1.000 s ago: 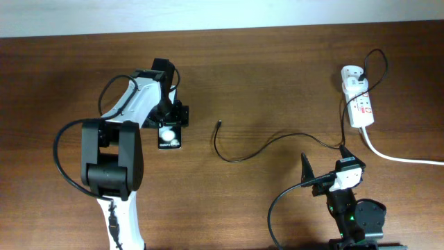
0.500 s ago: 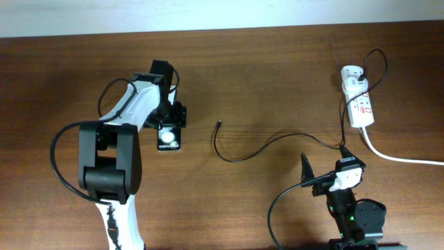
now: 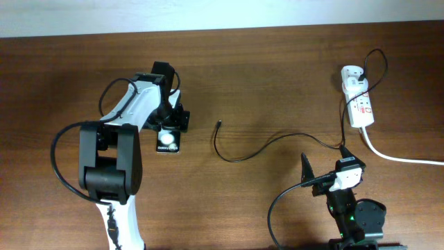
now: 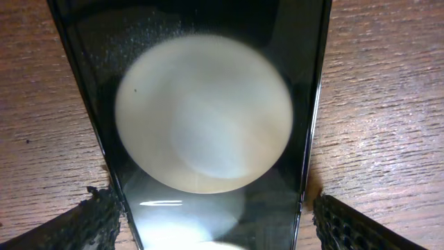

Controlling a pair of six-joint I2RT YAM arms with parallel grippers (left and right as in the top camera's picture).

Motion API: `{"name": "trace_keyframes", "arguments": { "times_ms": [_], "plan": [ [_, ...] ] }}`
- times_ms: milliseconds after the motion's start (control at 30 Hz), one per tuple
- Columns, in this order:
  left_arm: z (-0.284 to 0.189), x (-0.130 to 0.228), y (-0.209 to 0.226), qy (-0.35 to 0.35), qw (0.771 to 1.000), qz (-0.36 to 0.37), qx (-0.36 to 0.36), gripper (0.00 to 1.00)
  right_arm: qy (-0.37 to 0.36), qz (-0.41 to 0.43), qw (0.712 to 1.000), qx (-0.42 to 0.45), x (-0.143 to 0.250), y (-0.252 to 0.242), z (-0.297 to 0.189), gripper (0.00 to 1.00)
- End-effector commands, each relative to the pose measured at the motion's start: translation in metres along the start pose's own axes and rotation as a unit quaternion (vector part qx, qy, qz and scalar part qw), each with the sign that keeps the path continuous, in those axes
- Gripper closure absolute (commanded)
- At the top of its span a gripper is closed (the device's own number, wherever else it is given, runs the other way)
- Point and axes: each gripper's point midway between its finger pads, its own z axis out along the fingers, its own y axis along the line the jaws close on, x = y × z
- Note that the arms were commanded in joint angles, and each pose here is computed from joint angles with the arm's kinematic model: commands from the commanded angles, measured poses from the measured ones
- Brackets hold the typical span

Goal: Plug charger to phone and switch on socket

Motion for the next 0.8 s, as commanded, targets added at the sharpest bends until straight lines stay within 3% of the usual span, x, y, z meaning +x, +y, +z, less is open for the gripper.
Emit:
{"name": "trace_keyframes", "arguments": {
  "times_ms": [0, 500, 567, 767],
  "plan": [
    [0.025, 0.023, -0.007, 0.051, 0.998, 0.006, 0.023, 0.09, 0.004, 0.005, 1.0, -0.005, 0.003, 0.002, 0.0, 0.01],
    [0.026, 0.013, -0.012, 0.031, 0.999, -0.022, 0.036, 0.17, 0.004, 0.005, 1.0, -0.005, 0.003, 0.002, 0.0, 0.01],
    [0.026, 0.011, -0.012, 0.027, 0.999, -0.022, 0.036, 0.26, 0.004, 0.005, 1.0, -0.005, 0.003, 0.002, 0.0, 0.01],
    [0.019, 0.002, -0.012, 0.014, 0.999, -0.021, 0.037, 0.29, 0.004, 0.005, 1.0, -0.005, 0.003, 0.002, 0.0, 0.01]
  ]
}}
